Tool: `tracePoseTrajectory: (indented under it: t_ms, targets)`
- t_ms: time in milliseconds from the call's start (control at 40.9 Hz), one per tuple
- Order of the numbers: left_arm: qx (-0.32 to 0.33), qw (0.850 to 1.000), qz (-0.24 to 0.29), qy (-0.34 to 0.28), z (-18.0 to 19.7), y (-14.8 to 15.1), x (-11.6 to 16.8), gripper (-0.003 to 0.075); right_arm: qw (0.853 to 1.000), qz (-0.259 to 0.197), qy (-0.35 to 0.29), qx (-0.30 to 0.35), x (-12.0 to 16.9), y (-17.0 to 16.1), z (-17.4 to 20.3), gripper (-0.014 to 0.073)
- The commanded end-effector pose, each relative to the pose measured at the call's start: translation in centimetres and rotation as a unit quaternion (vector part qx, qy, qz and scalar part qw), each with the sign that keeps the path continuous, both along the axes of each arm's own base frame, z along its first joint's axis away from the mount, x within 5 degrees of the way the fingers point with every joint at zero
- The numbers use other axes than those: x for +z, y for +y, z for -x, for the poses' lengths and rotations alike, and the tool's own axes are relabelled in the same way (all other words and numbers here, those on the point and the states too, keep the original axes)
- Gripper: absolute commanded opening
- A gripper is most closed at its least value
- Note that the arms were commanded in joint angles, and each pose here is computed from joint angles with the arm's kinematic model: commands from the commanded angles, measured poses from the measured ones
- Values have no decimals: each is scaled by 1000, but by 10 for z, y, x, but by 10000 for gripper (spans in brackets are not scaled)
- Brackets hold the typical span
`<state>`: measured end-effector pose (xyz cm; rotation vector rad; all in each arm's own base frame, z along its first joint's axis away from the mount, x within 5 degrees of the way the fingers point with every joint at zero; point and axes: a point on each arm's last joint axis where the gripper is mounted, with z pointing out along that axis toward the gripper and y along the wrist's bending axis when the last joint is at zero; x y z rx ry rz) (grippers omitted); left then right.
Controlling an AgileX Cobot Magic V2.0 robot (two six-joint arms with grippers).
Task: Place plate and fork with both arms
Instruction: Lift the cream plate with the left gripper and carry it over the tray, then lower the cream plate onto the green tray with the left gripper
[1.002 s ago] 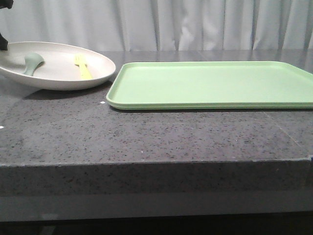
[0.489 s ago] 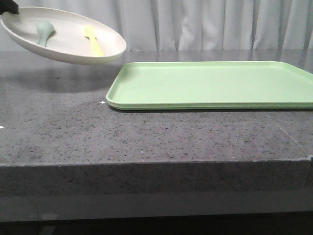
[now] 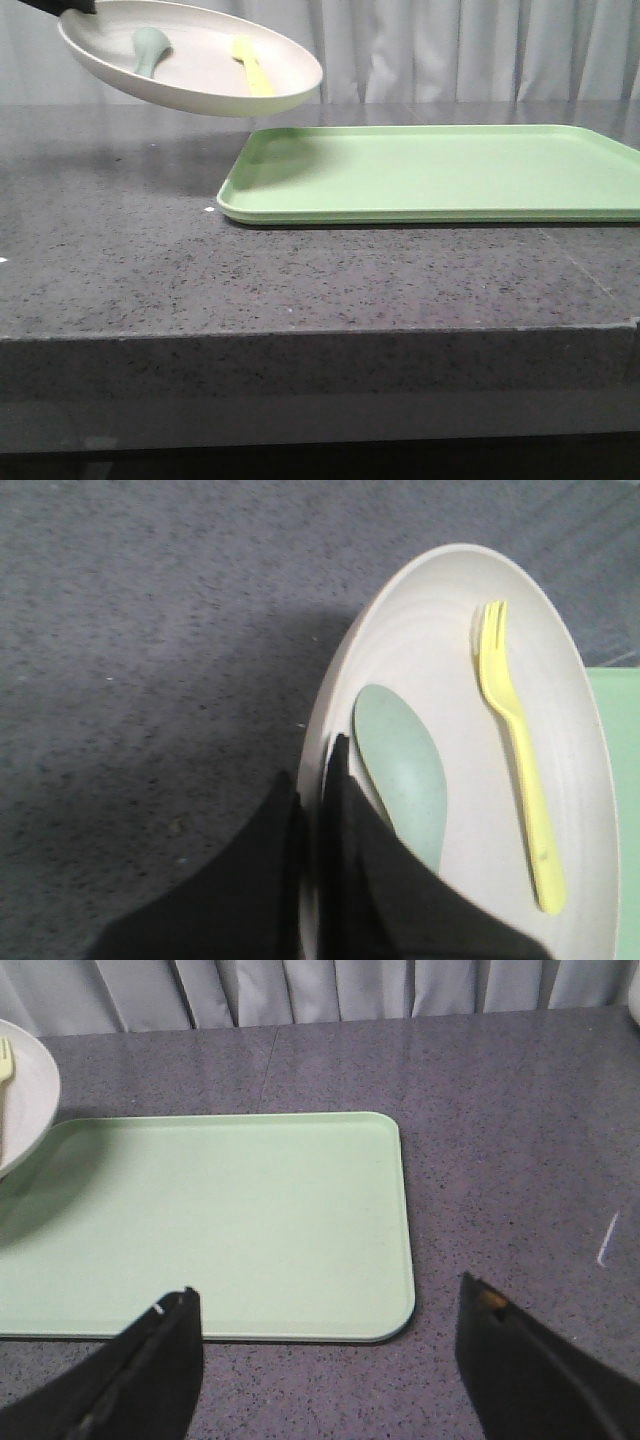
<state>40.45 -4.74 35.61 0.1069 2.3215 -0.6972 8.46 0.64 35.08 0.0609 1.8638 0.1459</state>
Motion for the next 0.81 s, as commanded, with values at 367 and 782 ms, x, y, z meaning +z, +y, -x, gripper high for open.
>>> tracePoseTrajectory:
  t_ms: [367,782]
  targets:
    - [-96,990,69,-74,16,-105,46,-18,999,1,-43,-5,15,-1,-2,554]
    - [-154,984,81,-39,-1,-170,17,-18,999,1,-40,-5,15,-1,-2,554]
